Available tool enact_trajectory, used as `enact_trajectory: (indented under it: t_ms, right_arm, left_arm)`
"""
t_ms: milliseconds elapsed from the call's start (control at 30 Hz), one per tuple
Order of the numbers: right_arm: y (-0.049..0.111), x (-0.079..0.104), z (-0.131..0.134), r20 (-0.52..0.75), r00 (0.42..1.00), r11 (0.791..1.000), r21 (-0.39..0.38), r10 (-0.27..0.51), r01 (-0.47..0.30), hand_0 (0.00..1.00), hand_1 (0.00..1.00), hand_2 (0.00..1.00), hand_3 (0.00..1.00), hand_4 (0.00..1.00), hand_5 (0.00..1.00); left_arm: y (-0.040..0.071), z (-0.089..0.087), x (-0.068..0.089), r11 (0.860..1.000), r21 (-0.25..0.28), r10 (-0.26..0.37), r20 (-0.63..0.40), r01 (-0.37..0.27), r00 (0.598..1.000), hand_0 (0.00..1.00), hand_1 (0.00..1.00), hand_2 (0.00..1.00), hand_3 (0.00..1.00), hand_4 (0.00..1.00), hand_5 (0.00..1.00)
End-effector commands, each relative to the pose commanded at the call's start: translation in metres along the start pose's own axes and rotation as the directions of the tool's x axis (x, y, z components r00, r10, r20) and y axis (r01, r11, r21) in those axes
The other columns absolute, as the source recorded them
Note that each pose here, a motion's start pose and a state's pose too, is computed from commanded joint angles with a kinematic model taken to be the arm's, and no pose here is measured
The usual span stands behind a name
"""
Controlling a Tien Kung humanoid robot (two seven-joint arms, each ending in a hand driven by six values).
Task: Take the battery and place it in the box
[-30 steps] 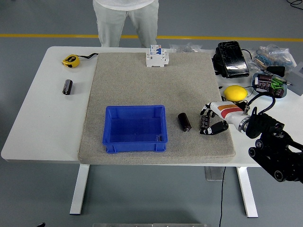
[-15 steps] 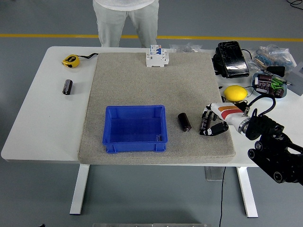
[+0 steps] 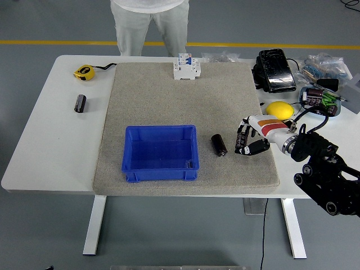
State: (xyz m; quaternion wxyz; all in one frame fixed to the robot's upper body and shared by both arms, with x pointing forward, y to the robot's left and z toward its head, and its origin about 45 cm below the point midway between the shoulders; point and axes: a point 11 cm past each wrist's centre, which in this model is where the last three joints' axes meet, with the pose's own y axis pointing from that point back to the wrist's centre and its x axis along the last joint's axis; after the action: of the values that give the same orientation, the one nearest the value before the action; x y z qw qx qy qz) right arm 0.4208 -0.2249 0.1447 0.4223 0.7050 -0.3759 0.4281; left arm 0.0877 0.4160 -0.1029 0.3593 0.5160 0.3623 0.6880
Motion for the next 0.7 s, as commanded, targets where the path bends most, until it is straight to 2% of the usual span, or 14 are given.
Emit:
enact_trajectory:
  t_ms: [167, 300, 400, 533, 700]
  right_arm:
    - [-0.003, 0.013, -0.014, 0.039, 0.999, 0.999, 0.034, 0.036, -0.038, 0.416, 0.438, 0.468, 0.486, 0.836, 0.269]
    - [-0.007, 0.021, -0.039, 0.059, 0.997, 0.994, 0.089, 0.055, -0.060, 0.416, 0.438, 0.468, 0.486, 0.836, 0.269]
    - [-0.010, 0.022, -0.058, 0.064, 0.997, 0.989, 0.133, 0.053, -0.062, 0.426, 0.441, 0.467, 0.493, 0.829, 0.262]
    - [-0.011, 0.020, -0.093, 0.052, 0.998, 0.976, 0.213, 0.039, -0.049, 0.451, 0.447, 0.473, 0.494, 0.827, 0.257]
    - [-0.010, 0.017, -0.124, 0.031, 0.999, 0.957, 0.288, 0.020, -0.028, 0.451, 0.447, 0.473, 0.494, 0.827, 0.257]
  left_arm:
    - [0.000, 0.000, 0.000, 1.000, -0.001, 0.002, -0.003, -0.002, 1.000, 0.693, 0.629, 0.740, 0.695, 0.707, 0.538]
    - [0.000, 0.000, 0.001, 1.000, 0.000, 0.002, 0.000, -0.002, 1.000, 0.693, 0.629, 0.740, 0.695, 0.707, 0.538]
    - [0.000, -0.001, 0.001, 1.000, 0.000, 0.002, 0.000, -0.002, 1.000, 0.693, 0.629, 0.740, 0.695, 0.707, 0.538]
    - [0.000, 0.000, 0.001, 1.000, -0.002, 0.003, 0.001, -0.003, 1.000, 0.692, 0.626, 0.740, 0.693, 0.706, 0.538]
    - [0.000, 0.002, 0.002, 1.000, -0.006, 0.005, -0.003, -0.005, 1.000, 0.692, 0.626, 0.740, 0.693, 0.706, 0.538]
